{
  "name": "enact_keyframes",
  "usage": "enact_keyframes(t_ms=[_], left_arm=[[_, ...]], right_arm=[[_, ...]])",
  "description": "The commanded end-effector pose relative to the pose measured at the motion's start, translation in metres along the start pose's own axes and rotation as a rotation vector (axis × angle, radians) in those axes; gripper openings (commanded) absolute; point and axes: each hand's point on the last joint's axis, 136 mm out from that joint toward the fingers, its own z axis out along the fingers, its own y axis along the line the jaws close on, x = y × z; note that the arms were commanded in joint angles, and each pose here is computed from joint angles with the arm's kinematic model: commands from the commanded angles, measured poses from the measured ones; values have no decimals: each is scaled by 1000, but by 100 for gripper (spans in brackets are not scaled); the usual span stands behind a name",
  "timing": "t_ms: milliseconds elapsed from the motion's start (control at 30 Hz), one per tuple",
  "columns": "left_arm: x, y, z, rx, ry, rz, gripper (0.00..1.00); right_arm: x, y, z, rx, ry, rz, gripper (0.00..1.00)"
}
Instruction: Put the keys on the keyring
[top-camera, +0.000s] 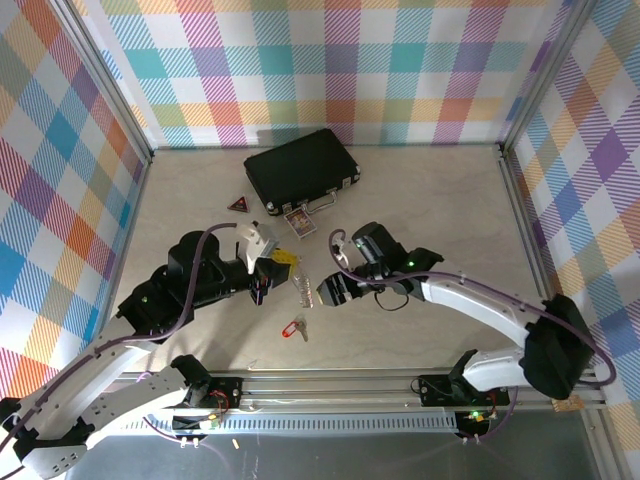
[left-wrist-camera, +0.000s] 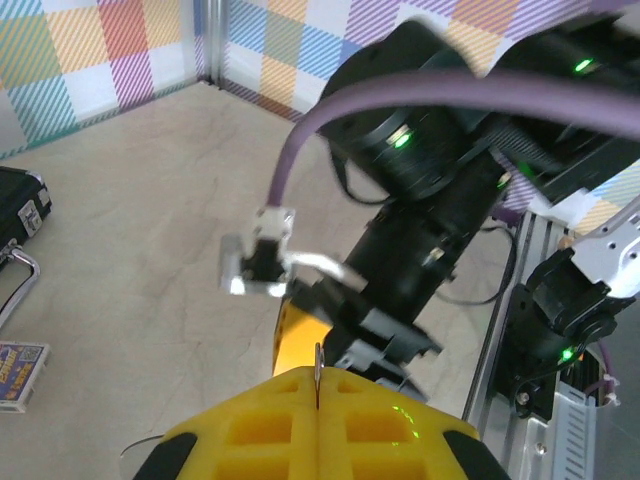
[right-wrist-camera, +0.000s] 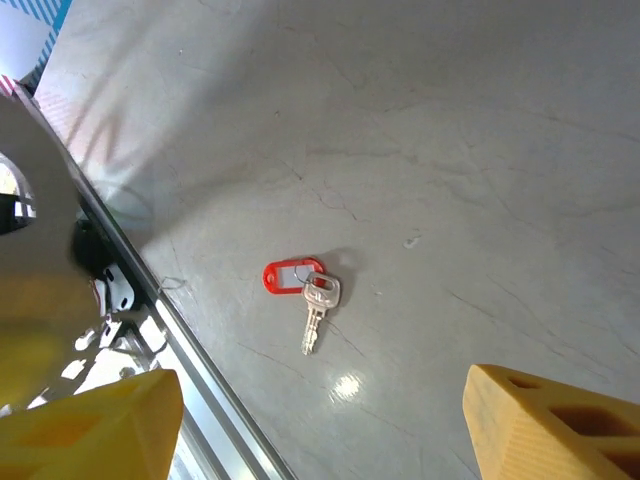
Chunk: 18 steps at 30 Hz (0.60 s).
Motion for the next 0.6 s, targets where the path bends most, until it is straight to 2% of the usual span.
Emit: enact_keyframes(t_ms=[0,200,333,433,567], left_arm=[[-6,0,-4,-3,-42,-16,0],[2,6,-5,-34,-46,-34,0],[5,0,-7,0,-69,-60,0],[9,-1,-9,7,-68,-92,0],[20,0,-15,-3,-92,-156,0]], right_arm=[[-4,11,21,-101,24,25,72],[3,21,64,-161,114,-7,68],[9,25,85,-187,143,-64,67],[10,23,95,-169,150,-98,67],[20,23,111,-126,236,-145,67]])
